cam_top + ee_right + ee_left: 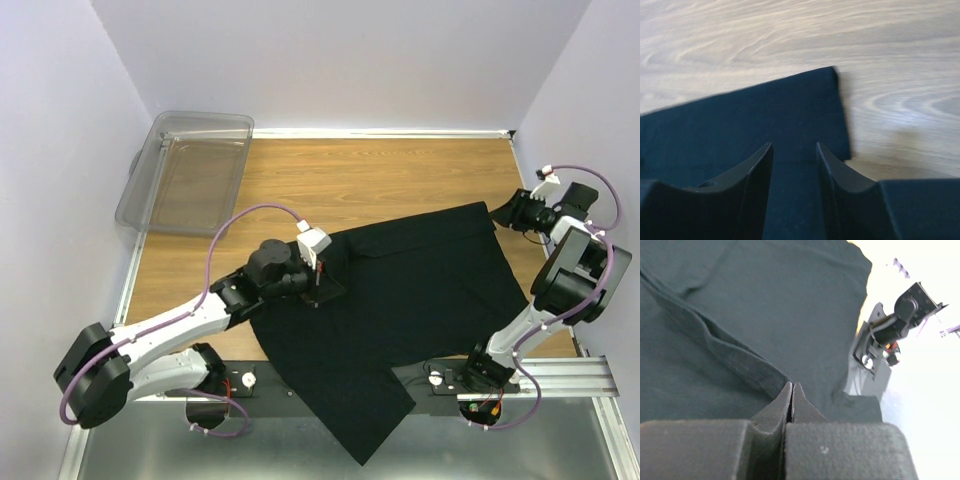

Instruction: Fold and stack the t-shirts

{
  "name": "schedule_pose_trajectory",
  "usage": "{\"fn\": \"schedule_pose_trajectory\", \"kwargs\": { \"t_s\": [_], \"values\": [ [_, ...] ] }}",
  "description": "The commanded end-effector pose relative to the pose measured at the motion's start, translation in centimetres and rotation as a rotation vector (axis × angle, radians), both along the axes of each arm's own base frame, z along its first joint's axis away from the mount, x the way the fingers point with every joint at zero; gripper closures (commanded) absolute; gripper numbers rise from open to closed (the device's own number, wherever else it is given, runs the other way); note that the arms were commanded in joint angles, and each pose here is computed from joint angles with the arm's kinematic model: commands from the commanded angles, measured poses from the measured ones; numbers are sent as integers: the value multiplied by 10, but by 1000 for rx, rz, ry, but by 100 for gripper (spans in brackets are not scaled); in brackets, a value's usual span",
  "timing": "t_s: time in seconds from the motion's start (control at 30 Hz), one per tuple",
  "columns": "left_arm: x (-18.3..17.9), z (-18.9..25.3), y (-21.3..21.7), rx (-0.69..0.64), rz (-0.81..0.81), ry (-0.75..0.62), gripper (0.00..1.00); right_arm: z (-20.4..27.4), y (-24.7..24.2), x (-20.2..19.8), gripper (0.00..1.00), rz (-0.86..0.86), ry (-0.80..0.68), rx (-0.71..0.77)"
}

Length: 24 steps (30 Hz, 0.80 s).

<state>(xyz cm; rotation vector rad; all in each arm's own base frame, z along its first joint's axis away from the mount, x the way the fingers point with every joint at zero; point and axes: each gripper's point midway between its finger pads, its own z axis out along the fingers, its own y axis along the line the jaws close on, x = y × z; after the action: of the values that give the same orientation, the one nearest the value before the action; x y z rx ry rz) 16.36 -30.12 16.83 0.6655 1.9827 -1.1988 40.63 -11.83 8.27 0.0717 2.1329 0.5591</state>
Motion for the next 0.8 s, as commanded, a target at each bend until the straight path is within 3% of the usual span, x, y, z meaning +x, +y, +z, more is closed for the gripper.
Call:
{"fn": "schedule_pose_trajectory", "kwargs": {
  "t_s": [0.0,0.1,0.13,0.2,0.33,0.47,0.6,0.77],
  "values": [
    [-13,-18,-15,14,-26,58,97,9,35,-24,52,182,-22,2],
    [-24,-32,-26,56,-55,95,79,13,54,-33,48,288,-47,-25],
    [-22,-33,-27,67,-39,90,59,11,64,-41,48,320,-25,-6],
    [-10,-27,-22,105,44,48,41,14,86,-52,47,425,-27,-19],
    [18,37,12,41,287,-99,31,22,132,-74,44,653,-55,-72],
    [30,86,75,-38,550,-186,11,29,204,-98,45,895,-76,-95],
    [33,97,115,-101,710,-180,7,38,261,-114,45,1012,-46,-78],
    [42,52,112,-92,783,-20,7,24,297,-103,45,941,9,-229]
  ]
}}
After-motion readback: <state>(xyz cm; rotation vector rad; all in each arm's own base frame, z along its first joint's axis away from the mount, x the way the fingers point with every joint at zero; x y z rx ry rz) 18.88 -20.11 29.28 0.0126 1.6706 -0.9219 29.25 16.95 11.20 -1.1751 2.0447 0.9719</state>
